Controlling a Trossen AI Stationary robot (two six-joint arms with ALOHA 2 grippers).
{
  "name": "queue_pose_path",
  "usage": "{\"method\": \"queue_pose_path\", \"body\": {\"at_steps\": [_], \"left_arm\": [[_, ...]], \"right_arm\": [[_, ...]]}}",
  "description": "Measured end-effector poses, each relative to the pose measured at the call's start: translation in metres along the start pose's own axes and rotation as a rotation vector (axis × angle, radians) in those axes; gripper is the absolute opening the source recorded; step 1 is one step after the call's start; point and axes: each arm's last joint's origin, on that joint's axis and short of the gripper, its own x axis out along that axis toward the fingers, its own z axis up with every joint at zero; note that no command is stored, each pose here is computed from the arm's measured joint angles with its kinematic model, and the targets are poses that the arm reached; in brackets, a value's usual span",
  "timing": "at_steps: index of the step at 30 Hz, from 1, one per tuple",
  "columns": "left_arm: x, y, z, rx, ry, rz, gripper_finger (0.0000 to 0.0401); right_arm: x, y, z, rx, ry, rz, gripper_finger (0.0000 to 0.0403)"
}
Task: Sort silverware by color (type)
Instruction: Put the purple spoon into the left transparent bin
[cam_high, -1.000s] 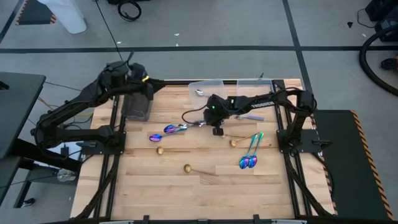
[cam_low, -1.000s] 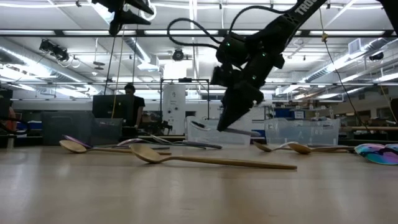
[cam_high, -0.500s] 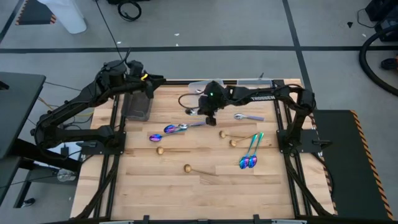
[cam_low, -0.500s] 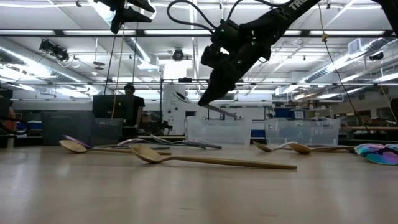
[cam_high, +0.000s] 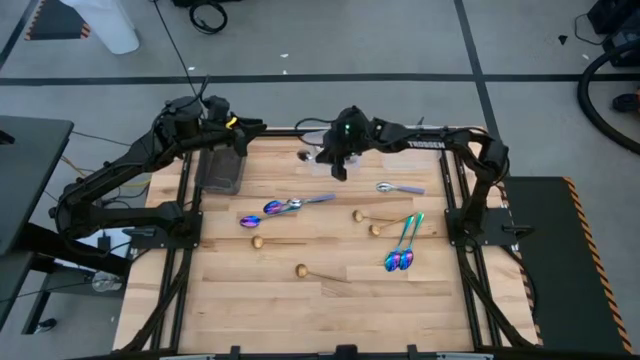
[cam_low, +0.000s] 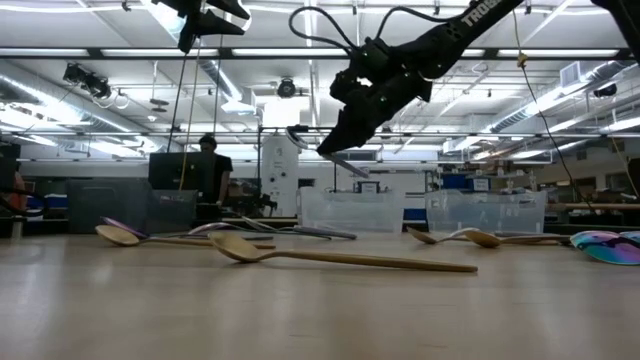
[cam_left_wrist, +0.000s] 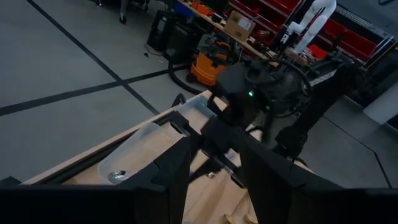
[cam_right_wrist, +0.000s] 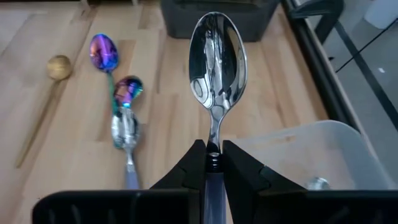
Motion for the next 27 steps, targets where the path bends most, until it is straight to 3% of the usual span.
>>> {"method": "queue_pose_path", "body": {"at_steps": [15, 27], "left_arm": [[0.0, 0.005, 0.002, 0.052, -0.071, 0.174, 0.0148], [0.0, 0.006, 0.002, 0.052, -0.076, 0.196, 0.0148]], "right_arm": [[-0.006, -0.046, -0.021, 0.006, -0.003, -0.097, 0.0046], [0.018, -0.059, -0.061, 0.19, 0.165, -0.122, 0.0044]]}}
